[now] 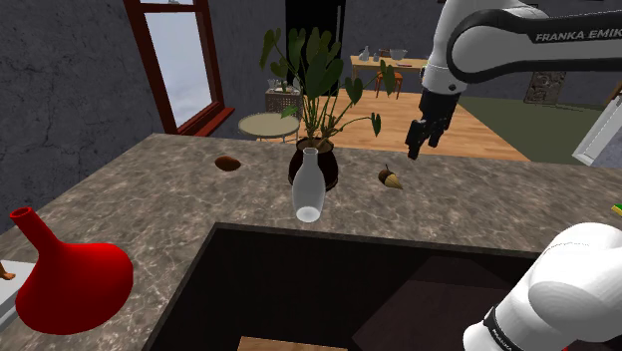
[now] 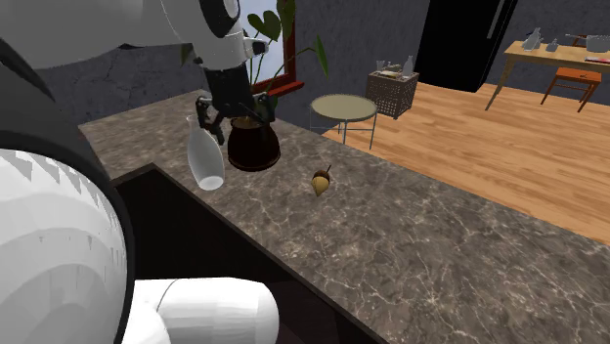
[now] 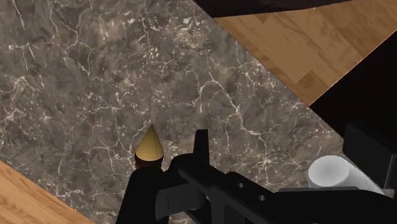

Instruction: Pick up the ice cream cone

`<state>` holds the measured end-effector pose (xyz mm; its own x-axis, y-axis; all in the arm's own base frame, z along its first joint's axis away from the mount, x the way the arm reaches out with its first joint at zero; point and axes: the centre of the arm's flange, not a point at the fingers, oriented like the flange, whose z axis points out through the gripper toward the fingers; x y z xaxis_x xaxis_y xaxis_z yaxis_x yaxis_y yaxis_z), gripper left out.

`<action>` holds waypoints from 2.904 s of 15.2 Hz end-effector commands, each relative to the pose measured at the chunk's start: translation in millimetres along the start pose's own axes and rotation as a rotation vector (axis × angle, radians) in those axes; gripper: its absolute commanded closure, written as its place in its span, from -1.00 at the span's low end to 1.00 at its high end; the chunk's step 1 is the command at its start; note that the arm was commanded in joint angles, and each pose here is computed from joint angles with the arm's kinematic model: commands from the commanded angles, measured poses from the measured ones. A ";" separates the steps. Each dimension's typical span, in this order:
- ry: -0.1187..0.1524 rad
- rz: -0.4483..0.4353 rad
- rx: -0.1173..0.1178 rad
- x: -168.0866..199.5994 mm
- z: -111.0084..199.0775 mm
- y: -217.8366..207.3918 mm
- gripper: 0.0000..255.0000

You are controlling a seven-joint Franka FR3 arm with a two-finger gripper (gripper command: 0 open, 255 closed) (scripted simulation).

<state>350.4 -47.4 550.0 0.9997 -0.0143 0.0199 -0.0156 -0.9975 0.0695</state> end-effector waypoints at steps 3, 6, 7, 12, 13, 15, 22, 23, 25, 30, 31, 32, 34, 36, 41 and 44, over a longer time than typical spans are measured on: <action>0.015 0.001 0.009 22.5 36.7 28.7 -1.00; 0.024 0.002 0.016 39.5 64.7 51.0 -1.00; 0.027 0.003 0.018 45.3 74.0 58.3 -1.00; 0.043 0.005 0.030 74.3 120.6 94.9 -1.00; 0.046 0.006 0.032 80.1 129.9 102.2 -1.00; 0.052 0.006 0.037 92.0 148.5 116.7 -1.00; 0.074 0.010 0.053 134.2 213.6 166.7 -1.00; 0.077 0.010 0.055 140.3 222.9 173.8 -1.00; 0.084 0.011 0.060 152.7 241.5 187.9 -1.00; 0.087 0.011 0.063 159.3 267.7 194.7 -1.00; 0.087 0.011 0.063 159.2 272.9 194.3 -1.00; 0.087 0.011 0.063 159.1 278.2 193.9 -1.00; 0.087 0.011 0.063 158.8 291.8 193.0 -1.00; 0.087 0.011 0.063 158.8 291.8 193.0 -1.00; 0.087 0.011 0.063 159.9 291.8 192.4 1.00; 0.087 0.011 0.063 159.9 291.5 192.3 1.00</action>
<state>512.7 -262.3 276.4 0.9939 -0.0229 0.1083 -0.0238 -0.9997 0.0069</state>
